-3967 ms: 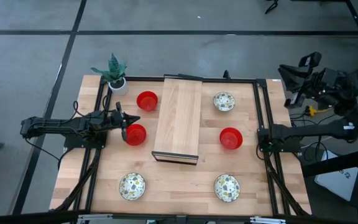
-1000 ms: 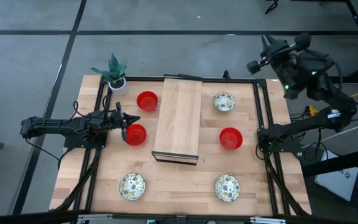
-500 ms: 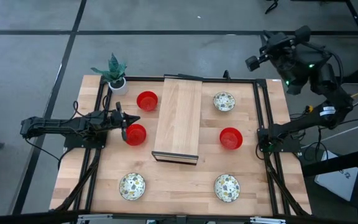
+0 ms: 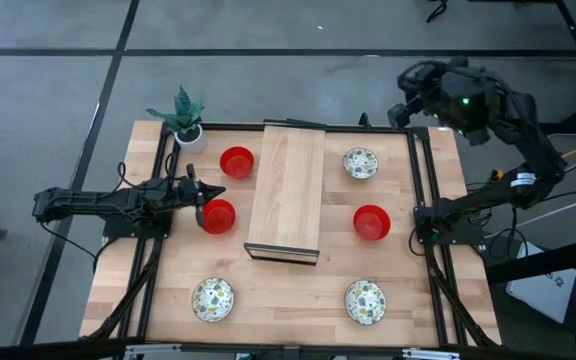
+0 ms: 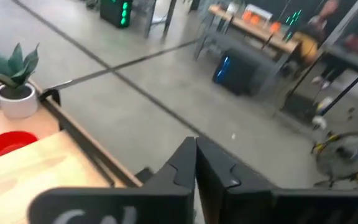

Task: Pick & Place Mini bowls
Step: Put the top white patterned bowl on the shelf

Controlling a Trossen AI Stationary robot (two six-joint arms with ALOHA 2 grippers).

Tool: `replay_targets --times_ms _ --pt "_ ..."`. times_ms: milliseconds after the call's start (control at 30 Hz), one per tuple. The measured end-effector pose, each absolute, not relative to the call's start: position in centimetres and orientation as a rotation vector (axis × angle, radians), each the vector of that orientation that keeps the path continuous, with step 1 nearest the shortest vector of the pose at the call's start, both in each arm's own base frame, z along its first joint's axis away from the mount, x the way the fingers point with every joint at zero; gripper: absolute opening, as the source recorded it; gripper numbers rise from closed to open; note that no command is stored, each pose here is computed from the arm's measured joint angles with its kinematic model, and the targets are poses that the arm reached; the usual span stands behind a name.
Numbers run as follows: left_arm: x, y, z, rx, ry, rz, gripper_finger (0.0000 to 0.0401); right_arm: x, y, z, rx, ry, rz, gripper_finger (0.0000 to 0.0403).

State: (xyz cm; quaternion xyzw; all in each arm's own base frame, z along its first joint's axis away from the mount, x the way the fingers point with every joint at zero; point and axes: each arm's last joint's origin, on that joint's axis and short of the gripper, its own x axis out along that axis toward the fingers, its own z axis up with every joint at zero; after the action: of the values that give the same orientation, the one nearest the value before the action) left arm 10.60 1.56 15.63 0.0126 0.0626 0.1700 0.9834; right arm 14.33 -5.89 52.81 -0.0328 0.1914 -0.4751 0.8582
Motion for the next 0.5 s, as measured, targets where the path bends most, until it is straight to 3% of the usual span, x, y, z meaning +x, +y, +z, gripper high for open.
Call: replay_targets --times_ms 267,500 --pt "10.6 1.6 15.6 0.025 0.126 0.342 0.0004 14.7 -7.6 51.8 0.031 0.478 -0.993 0.0021" --pt "10.6 1.6 15.6 0.025 0.126 0.342 0.0004 15.4 -9.5 50.4 0.116 0.595 -0.998 0.0004"
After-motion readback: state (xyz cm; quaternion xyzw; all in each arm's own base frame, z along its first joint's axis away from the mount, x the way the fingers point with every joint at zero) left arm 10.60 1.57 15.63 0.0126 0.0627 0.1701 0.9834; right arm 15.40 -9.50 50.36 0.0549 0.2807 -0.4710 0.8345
